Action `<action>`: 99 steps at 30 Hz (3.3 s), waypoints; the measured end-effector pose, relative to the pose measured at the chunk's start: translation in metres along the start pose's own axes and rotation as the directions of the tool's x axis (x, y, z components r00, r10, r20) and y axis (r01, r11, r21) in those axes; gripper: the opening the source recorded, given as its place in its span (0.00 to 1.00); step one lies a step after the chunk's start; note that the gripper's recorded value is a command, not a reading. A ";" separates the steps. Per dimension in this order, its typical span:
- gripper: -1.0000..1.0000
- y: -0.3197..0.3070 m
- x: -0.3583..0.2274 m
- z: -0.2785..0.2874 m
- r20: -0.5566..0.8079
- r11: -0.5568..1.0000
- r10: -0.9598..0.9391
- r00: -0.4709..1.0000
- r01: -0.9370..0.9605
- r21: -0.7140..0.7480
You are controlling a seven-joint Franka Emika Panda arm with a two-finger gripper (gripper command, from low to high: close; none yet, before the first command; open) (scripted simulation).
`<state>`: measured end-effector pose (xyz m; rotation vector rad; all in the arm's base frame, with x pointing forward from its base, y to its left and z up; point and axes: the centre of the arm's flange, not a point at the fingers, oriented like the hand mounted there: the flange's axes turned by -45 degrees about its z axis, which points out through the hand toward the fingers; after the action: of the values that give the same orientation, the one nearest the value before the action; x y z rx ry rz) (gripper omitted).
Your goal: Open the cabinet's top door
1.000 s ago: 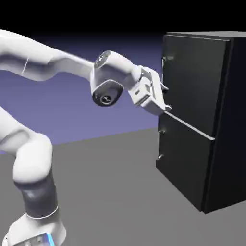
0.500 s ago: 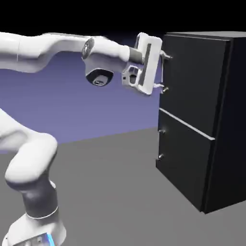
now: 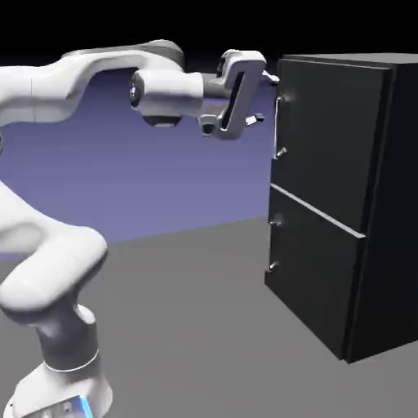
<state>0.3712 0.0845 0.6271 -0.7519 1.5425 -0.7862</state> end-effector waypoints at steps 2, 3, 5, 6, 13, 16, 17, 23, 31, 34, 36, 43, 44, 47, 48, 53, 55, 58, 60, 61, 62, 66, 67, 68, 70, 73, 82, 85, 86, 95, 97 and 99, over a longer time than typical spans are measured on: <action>0.50 0.010 -0.007 0.003 0.012 0.996 0.093 0.996 -0.093 0.012; 0.50 0.015 -0.010 0.004 0.018 0.990 0.139 0.990 -0.139 0.017; 0.50 0.026 -0.016 0.008 0.031 0.973 0.230 0.973 -0.231 0.024; 0.50 0.032 -0.018 0.010 0.038 0.961 0.275 0.961 -0.276 0.026; 0.50 0.080 -0.034 0.029 0.076 0.821 0.567 0.820 -0.570 0.018; 0.50 0.104 -0.039 0.040 0.084 0.733 0.677 0.731 -0.680 0.006; 0.50 0.113 -0.040 0.043 0.086 0.701 0.711 0.698 -0.714 0.001; 0.50 0.146 -0.043 0.069 0.084 0.563 0.824 0.560 -0.826 -0.015; 0.00 0.140 -0.039 0.095 0.084 0.564 0.825 0.559 -0.824 -0.058; 0.00 0.137 -0.032 0.081 0.084 0.566 0.824 0.560 -0.818 -0.102; 0.00 0.135 -0.029 0.076 0.084 0.566 0.824 0.560 -0.816 -0.120; 0.00 0.126 -0.010 0.047 0.084 0.563 0.825 0.560 -0.796 -0.223; 0.00 0.125 -0.008 0.044 0.084 0.562 0.825 0.560 -0.793 -0.235; 0.00 0.121 -0.002 0.035 0.084 0.560 0.825 0.560 -0.785 -0.266; 0.00 0.120 0.000 0.032 0.084 0.559 0.825 0.560 -0.782 -0.276; 0.00 0.115 0.009 0.021 0.084 0.554 0.825 0.559 -0.769 -0.318; 0.00 0.113 0.013 0.017 0.084 0.552 0.825 0.559 -0.765 -0.332; 0.00 0.111 0.017 0.012 0.084 0.550 0.825 0.559 -0.757 -0.353; 0.00 0.109 0.020 0.009 0.084 0.548 0.825 0.560 -0.752 -0.366; 0.00 0.108 0.022 0.007 0.084 0.547 0.825 0.560 -0.750 -0.372; 0.00 0.107 0.023 0.006 0.084 0.546 0.825 0.559 -0.748 -0.378; 0.00 0.103 0.031 -0.003 0.084 0.540 0.825 0.559 -0.735 -0.410; 0.00 0.100 0.035 -0.007 0.084 0.537 0.825 0.559 -0.728 -0.427; 0.00 0.098 0.039 -0.011 0.084 0.534 0.825 0.559 -0.720 -0.443; 0.00 0.093 0.048 -0.018 0.084 0.527 0.825 0.559 -0.705 -0.475; 0.00 0.085 0.061 -0.029 0.084 0.515 0.825 0.559 -0.681 -0.521; 0.00 0.063 0.097 -0.053 0.084 0.477 0.825 0.559 -0.608 -0.635; 0.00 0.057 0.107 -0.058 0.084 0.465 0.825 0.559 -0.586 -0.663; 0.00 0.055 0.110 -0.059 0.084 0.462 0.825 0.559 -0.580 -0.671; 0.00 0.040 0.133 -0.070 0.084 0.433 0.824 0.560 -0.528 -0.730; 0.00 0.037 0.139 -0.072 0.084 0.426 0.824 0.560 -0.515 -0.744; 0.00 0.032 0.146 -0.074 0.084 0.416 0.825 0.559 -0.499 -0.760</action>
<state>0.2817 -0.0121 0.5251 -0.6254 1.4790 0.6244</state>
